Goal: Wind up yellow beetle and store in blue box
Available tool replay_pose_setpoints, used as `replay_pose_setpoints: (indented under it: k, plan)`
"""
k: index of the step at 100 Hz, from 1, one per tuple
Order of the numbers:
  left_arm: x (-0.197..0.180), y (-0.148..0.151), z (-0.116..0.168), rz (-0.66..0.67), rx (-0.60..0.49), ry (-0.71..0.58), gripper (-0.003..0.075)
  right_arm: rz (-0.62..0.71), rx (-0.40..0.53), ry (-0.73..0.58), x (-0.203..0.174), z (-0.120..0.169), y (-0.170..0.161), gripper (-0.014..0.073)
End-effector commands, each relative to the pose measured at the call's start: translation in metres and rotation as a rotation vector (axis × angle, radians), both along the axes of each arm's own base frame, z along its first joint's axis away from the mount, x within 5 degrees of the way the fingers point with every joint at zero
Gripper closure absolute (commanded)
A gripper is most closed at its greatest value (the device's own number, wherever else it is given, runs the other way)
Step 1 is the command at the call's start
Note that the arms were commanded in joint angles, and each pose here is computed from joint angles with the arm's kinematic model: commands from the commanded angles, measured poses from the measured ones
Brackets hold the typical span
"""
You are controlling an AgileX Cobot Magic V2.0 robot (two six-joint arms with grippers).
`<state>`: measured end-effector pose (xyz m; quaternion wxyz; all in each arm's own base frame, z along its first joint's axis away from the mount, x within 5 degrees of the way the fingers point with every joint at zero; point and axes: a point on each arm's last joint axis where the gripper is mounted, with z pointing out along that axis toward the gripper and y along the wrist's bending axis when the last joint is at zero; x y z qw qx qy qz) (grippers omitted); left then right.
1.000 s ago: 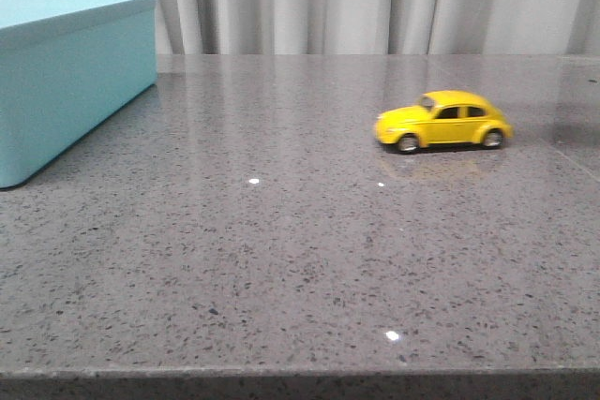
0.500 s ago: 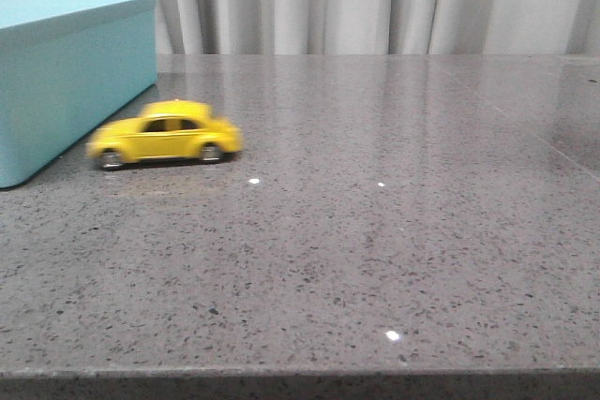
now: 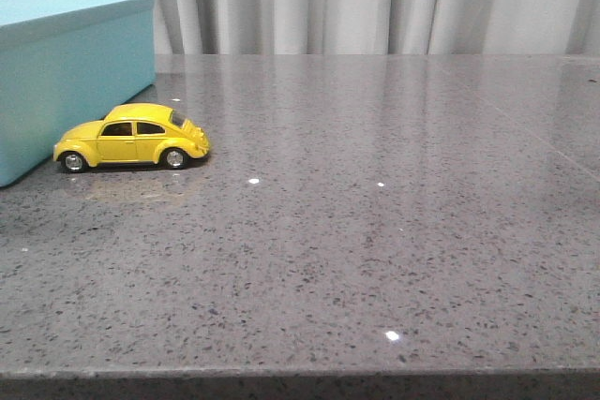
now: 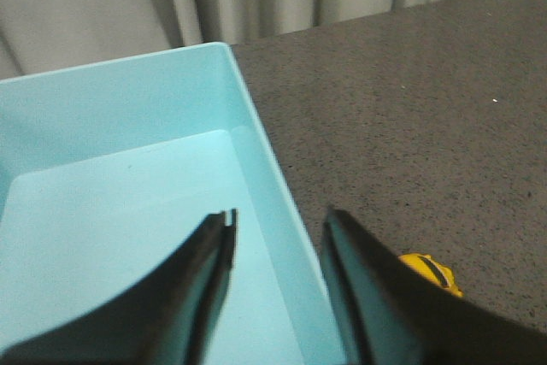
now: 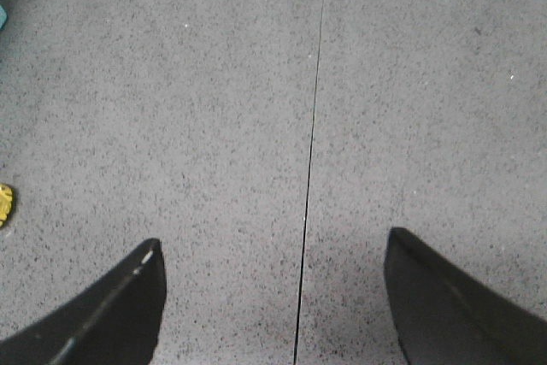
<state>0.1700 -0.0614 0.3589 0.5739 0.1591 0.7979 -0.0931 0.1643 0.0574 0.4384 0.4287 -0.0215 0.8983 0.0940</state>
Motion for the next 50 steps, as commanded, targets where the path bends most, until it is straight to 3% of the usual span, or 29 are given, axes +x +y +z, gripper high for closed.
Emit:
replay_pose_setpoints:
  k: [1, 12, 29, 50]
  plan:
    - [0.01, -0.013, 0.024, -0.062, 0.027, -0.087, 0.0209, 0.02, 0.033, -0.109, -0.007, 0.008, -0.002, 0.0055]
    - [0.027, -0.029, 0.03, -0.134, 0.129, -0.006, 0.0184, 0.023, 0.036, -0.099, -0.009, 0.003, -0.002, 0.0055]
    - [0.052, -0.056, 0.033, -0.32, 0.407, 0.074, 0.0184, 0.024, 0.038, -0.102, -0.009, 0.003, -0.002, 0.0055]
    - [0.076, -0.086, 0.027, -0.538, 0.655, 0.172, 0.0184, 0.03, 0.054, -0.117, -0.009, 0.004, -0.001, 0.0055]
